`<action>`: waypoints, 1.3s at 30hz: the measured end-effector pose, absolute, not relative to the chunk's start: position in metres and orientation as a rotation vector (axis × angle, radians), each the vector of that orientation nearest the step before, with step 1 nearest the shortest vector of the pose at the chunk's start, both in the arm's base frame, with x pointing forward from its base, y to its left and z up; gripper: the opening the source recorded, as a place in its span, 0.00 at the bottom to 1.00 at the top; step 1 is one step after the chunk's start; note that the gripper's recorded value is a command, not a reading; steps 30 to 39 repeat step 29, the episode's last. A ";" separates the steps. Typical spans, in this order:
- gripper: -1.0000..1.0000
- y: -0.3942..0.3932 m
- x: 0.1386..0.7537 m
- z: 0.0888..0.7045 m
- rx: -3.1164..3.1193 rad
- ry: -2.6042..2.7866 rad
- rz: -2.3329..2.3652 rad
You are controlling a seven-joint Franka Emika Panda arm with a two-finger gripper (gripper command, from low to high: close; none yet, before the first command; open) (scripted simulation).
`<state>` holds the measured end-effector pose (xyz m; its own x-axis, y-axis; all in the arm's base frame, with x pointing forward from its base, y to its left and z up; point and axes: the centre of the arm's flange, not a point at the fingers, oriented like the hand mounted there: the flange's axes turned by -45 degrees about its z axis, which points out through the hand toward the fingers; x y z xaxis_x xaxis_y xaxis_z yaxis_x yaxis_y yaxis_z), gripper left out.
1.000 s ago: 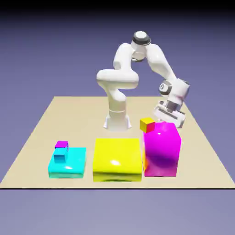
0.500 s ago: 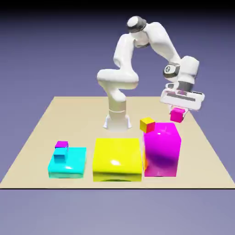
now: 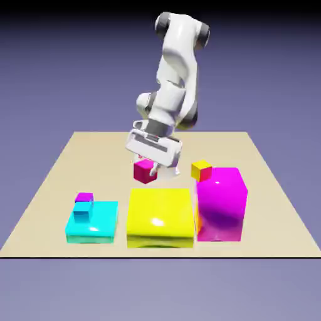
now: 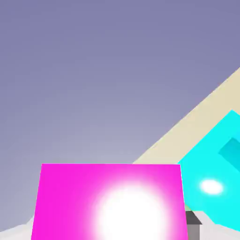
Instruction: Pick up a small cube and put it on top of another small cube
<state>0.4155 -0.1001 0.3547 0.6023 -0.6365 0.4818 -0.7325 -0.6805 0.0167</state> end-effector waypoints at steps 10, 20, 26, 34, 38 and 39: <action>0.00 -0.230 0.342 0.303 2.492 -1.414 0.544; 0.00 -0.239 0.350 0.269 2.484 -1.407 0.515; 0.00 -0.244 0.350 0.252 2.490 -1.414 0.536; 0.00 -0.247 0.350 0.244 2.497 -1.420 0.558; 0.00 -0.247 0.350 0.244 2.497 -1.420 0.558; 0.00 -0.247 0.350 0.244 2.497 -1.420 0.558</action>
